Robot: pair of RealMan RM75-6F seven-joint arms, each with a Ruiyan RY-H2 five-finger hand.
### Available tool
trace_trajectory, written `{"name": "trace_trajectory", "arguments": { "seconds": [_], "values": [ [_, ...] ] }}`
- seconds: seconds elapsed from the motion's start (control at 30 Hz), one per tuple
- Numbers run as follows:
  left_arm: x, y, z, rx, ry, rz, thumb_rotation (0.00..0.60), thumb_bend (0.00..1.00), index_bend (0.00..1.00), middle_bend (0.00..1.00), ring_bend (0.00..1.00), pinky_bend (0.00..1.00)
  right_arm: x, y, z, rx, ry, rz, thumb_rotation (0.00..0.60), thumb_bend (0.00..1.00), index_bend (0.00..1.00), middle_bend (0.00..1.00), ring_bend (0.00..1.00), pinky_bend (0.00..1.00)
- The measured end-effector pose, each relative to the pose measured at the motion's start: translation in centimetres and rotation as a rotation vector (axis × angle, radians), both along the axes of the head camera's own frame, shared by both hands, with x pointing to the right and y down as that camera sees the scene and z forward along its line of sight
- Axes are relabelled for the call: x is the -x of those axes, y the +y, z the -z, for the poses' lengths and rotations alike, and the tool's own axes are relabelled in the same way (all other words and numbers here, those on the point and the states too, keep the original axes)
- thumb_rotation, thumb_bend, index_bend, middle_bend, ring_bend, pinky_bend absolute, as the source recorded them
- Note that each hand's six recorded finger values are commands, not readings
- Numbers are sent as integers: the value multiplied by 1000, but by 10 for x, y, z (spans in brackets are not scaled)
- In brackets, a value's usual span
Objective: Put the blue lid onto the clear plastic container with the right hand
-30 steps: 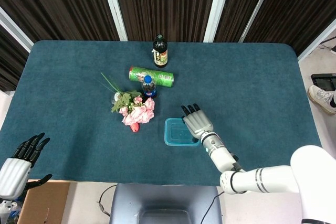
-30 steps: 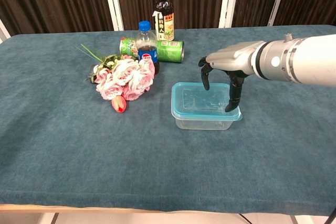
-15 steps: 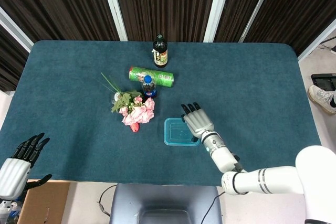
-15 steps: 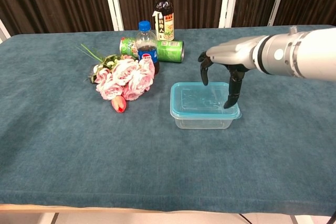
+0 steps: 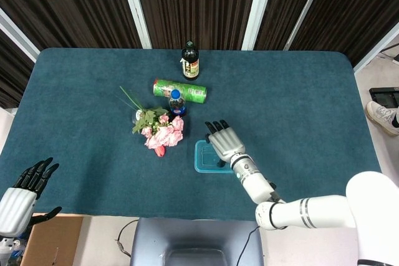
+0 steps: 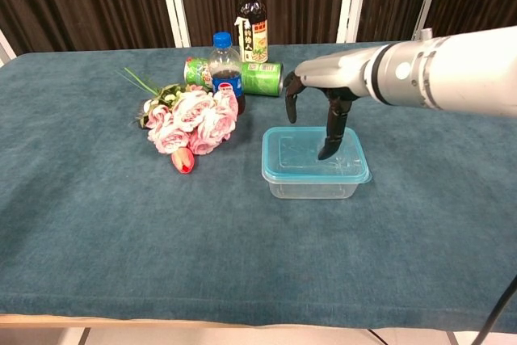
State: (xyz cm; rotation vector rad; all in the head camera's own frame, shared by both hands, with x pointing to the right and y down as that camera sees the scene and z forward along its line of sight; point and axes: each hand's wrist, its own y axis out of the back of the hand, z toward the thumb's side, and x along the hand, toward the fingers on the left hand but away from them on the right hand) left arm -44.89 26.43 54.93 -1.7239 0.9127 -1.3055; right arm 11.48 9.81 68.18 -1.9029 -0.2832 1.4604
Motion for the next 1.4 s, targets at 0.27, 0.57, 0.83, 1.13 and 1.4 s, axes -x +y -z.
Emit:
{"name": "trace_trajectory", "arguments": {
  "seconds": [0.27,0.57,0.83,1.13,1.4],
  "values": [
    [2,0,2,-1,6,5,600,450,53,0,68,161,9,3,-9,10,10,1,600,6,459,118,0,41],
    [2,-1,2,-3,4,7,600,449,53,0,68,161,16,5,-11,31,4,6,600,5,457,118,0,34],
    [2,-1,1,4,8,4,600,448,53,0,68,162,18,4,-13,27,12,0,600,6,455,118,0,35],
    [2,-1,2,2,11,6,600,448,53,0,68,162,21,5,-17,32,17,1,600,5,454,118,0,34],
    [2,-1,2,2,15,3,600,448,53,0,68,162,22,7,-19,33,26,9,600,6,454,118,0,35]
  ]
}}
